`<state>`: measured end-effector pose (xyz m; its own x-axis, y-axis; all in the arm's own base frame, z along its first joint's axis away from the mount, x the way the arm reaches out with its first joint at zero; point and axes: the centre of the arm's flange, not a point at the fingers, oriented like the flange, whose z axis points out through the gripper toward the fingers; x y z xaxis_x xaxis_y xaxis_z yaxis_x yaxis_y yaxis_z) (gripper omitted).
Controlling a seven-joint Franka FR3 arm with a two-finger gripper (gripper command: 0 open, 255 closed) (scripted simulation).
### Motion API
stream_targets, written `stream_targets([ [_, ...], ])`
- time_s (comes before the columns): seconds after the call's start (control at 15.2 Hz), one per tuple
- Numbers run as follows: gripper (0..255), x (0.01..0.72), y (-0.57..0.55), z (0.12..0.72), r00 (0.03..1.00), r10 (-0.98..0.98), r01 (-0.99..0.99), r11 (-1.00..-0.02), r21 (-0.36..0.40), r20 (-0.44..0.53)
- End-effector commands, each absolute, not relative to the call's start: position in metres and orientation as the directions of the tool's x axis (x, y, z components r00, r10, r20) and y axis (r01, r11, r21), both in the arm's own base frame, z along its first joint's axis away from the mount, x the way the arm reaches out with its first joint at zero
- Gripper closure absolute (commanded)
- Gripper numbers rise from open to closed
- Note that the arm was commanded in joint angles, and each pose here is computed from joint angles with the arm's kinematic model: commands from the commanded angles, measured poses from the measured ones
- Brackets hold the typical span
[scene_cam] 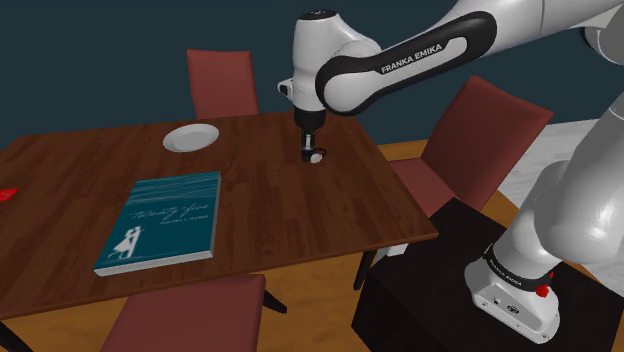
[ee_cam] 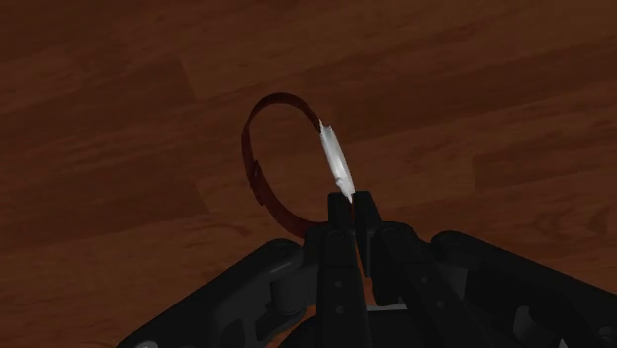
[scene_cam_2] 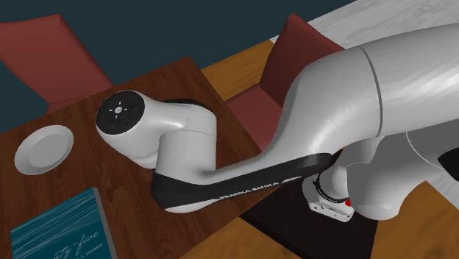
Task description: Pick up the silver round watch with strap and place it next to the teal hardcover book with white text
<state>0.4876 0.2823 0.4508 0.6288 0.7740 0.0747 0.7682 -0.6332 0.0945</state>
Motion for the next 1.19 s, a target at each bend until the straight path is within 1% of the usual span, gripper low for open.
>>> stream_targets([
  [0.0, 255, 0.489, 0.311, 0.449, 0.630, 0.773, 0.767, -0.634, 0.094, 0.075],
  [0.53, 255, 0.490, 0.417, 0.450, 0.630, 0.773, 0.767, -0.634, 0.094, 0.075],
  [1.12, 255, 0.490, 0.421, 0.408, 0.630, 0.773, 0.767, -0.634, 0.094, 0.075],
])
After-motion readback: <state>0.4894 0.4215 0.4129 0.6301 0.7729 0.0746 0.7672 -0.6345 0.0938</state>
